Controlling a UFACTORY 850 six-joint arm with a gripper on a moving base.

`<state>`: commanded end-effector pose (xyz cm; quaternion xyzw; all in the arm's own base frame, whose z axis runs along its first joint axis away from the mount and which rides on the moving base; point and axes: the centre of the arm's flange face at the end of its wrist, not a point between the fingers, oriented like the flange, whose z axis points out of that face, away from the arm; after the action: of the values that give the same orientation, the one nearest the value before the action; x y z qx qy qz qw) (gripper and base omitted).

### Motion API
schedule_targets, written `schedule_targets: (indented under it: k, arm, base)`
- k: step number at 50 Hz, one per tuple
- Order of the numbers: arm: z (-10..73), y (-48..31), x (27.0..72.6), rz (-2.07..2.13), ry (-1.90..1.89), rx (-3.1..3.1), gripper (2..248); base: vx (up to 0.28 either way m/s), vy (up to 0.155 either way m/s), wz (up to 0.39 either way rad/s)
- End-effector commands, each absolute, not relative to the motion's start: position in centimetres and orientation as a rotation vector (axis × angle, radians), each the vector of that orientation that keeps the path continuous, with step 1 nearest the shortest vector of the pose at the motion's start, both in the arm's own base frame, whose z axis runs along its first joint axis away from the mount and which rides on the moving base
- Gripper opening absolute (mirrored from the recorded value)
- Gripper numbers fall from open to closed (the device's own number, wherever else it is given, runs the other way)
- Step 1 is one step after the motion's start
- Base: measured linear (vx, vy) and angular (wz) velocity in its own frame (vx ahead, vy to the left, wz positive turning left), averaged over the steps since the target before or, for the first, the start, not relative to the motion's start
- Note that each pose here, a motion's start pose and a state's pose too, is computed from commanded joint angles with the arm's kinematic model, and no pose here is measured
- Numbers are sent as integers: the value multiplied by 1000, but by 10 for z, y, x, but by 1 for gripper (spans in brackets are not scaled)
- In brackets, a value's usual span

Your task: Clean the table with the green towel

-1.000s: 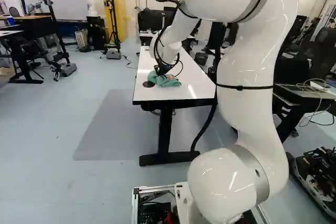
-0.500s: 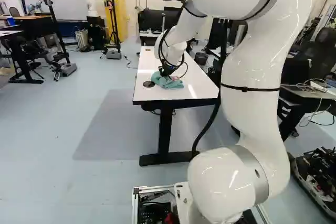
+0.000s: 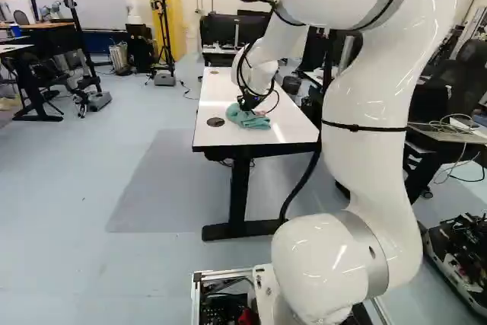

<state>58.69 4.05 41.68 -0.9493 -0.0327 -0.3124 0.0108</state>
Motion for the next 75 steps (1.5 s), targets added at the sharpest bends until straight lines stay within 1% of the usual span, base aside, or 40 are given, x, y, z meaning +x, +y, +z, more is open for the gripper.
schedule_targets:
  k: [26, 51, 62, 75]
  arm:
    - [413, 58, 633, -1019, -135, -2937, 24]
    - [410, 96, 663, -1052, -209, -2901, 24]
    - [410, 115, 664, -1052, -248, -2887, 24]
    - [410, 136, 652, -1038, -296, -2876, 24]
  base:
    - [0, 0, 0]
    - [0, 0, 0]
    - [0, 0, 0]
    - [0, 0, 0]
